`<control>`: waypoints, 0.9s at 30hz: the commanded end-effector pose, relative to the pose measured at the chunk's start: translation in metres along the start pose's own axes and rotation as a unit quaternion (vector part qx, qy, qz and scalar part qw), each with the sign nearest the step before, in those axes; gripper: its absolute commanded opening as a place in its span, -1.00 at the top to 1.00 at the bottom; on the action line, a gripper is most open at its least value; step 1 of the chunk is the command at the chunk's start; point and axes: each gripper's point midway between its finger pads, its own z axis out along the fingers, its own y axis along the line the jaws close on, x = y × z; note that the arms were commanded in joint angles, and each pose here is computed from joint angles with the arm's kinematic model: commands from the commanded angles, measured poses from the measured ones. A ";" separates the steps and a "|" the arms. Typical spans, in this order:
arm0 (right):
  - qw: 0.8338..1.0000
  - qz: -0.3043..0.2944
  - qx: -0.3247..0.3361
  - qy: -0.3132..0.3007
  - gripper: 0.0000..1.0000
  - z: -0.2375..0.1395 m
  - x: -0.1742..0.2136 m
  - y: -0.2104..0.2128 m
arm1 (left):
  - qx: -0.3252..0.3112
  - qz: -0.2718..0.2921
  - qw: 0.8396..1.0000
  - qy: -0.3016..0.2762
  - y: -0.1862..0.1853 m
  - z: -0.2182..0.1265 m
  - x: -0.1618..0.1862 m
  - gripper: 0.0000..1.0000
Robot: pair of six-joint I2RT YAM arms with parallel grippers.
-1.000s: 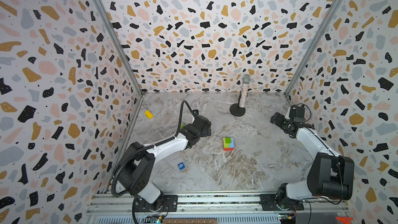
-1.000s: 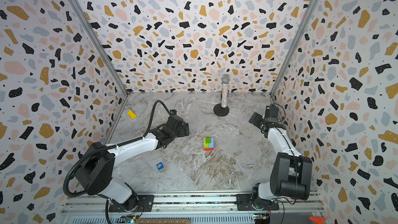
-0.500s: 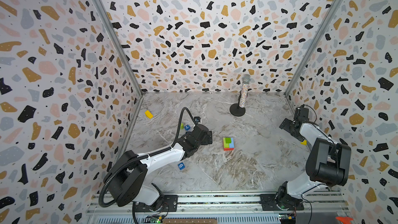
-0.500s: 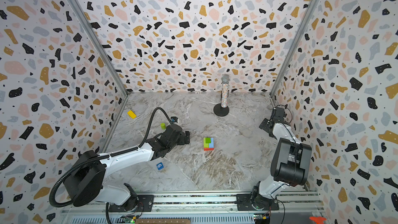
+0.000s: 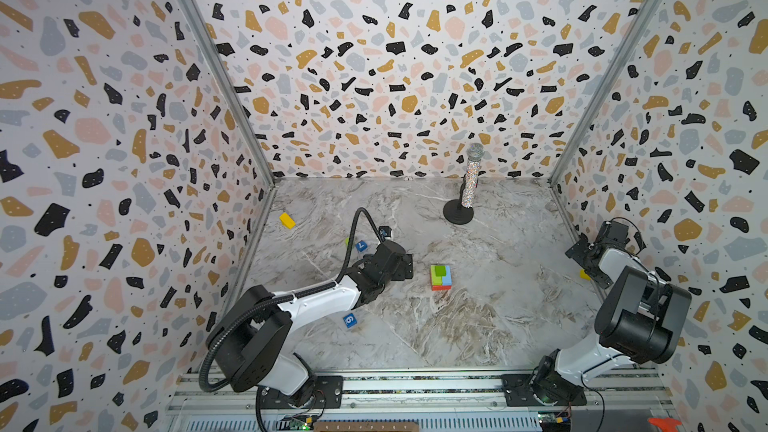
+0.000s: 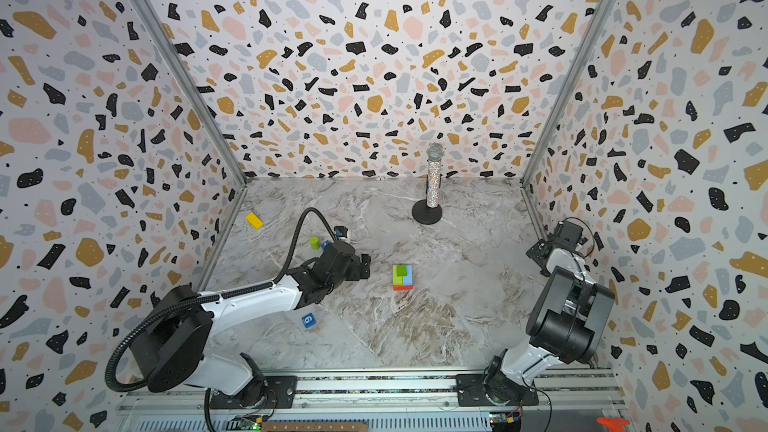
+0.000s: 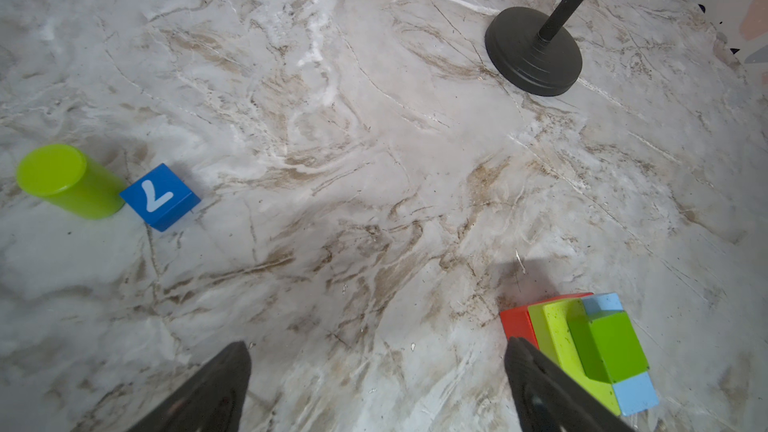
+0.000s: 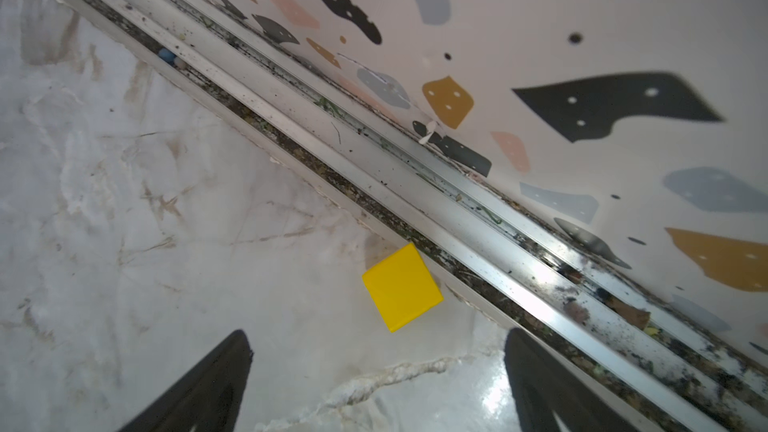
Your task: Build the wood block tower
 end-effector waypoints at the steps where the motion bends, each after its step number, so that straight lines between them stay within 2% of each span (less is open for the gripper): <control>1: 0.999 0.018 -0.029 0.005 -0.87 0.006 0.002 0.002 | 0.004 0.001 1.000 -0.006 -0.002 0.003 0.001 -0.93; 12: 0.998 0.025 -0.049 0.019 -0.68 0.015 0.006 0.001 | 0.001 0.002 1.000 0.001 -0.001 0.008 0.006 -0.92; 27: 0.998 0.026 -0.058 0.023 -0.65 0.022 0.005 0.002 | -0.005 0.006 1.000 0.007 0.000 0.011 0.010 -0.90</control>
